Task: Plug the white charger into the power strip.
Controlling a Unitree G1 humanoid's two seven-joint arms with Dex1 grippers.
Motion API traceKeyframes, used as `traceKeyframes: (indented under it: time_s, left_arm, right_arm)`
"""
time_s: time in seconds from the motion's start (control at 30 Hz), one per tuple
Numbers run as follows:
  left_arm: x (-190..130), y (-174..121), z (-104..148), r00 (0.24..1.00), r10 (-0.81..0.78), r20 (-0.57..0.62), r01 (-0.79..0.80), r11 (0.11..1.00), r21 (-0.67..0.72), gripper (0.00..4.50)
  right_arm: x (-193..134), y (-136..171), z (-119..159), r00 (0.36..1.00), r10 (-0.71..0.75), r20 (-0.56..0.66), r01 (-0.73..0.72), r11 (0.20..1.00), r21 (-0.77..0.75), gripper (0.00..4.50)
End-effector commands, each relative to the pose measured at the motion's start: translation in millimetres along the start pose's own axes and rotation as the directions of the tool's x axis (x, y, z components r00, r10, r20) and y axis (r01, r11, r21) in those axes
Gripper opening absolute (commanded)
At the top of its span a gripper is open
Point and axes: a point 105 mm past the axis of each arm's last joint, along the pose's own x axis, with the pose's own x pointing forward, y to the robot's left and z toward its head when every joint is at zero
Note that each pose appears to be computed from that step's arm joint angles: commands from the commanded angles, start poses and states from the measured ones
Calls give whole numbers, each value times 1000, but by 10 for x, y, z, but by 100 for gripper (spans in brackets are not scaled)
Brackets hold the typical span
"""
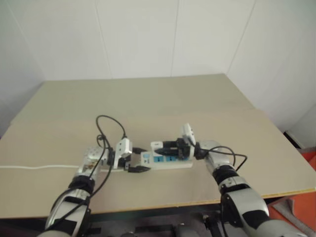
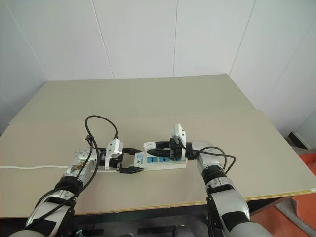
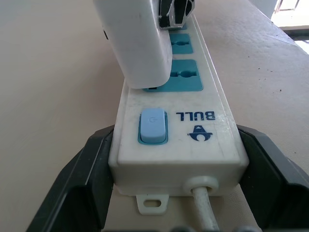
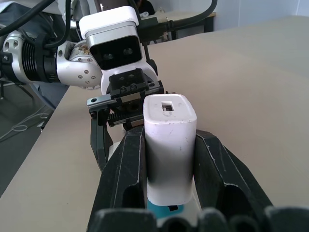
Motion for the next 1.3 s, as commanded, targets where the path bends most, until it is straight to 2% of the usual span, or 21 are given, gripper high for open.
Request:
traceKeyframes:
  time_s: [0.03, 0.5, 1.0, 1.3]
  left_arm:
    - [-163, -79, -280, 994, 12, -107, -19, 997, -70, 326]
    - [-203, -140, -277, 994, -13, -108, 5, 998, -69, 326]
    - [-196, -132, -271, 993, -16, -115, 9, 998, -65, 326]
    - [-202, -147, -272, 993, -23, -118, 15, 998, -65, 326]
  right_arm:
    - [-19, -43, 94, 1000, -3, 10, 4, 999, -45, 110]
    - [-204, -59, -57, 997, -3, -81, 0, 999, -34, 110]
    - [-222, -5, -164, 993, 5, -121, -17, 995, -99, 110]
    - [-252, -12, -285, 985, -22, -170, 9, 997, -77, 110]
